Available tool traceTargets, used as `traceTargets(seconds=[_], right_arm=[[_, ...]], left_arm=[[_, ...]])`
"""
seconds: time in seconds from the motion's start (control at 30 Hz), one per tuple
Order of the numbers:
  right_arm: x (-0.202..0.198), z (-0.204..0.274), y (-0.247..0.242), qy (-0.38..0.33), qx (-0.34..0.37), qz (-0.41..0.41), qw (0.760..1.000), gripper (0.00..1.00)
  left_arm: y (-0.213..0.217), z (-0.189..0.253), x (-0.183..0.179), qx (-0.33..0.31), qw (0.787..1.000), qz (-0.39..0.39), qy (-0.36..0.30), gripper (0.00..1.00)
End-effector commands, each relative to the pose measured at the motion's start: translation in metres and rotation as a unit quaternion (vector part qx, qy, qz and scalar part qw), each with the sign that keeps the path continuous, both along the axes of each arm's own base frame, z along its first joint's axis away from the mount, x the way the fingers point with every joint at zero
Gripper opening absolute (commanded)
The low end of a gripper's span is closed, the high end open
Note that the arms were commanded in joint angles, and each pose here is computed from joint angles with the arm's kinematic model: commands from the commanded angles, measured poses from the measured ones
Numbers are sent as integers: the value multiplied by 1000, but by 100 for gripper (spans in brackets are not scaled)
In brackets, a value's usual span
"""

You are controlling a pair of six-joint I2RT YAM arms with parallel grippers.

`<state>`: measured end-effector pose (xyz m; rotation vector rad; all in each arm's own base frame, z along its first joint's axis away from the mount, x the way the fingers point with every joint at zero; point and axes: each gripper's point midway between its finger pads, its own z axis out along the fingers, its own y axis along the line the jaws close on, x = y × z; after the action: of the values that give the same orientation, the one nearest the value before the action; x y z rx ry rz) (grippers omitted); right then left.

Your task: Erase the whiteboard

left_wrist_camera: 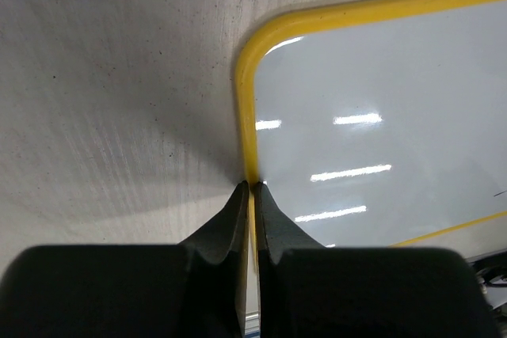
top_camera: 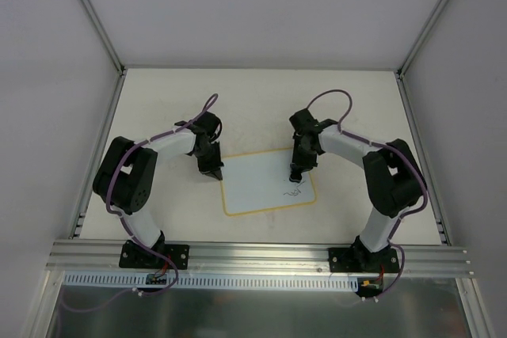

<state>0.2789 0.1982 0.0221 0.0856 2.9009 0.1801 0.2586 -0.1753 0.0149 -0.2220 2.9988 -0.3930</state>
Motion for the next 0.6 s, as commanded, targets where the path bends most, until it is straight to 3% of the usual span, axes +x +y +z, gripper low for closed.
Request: traceTargets(seconds=[0.0,0.2,0.4,0.57], right_arm=[[-24,-10,-73,37,-91,-70,993,0],[-19,-6,-76,26,-76,-81,993,0],[-18,8,-24,-11,-31,14,999,0],[-25,22,45,-51,12,123,991,0]], left_arm=[[27,-16,-8,54,998,9,19,0],[22,-14,-4,45,999,8,18,0],[18,-10,2,37,999,10,13,0],[17,-10,3,36,999,11,14,0]])
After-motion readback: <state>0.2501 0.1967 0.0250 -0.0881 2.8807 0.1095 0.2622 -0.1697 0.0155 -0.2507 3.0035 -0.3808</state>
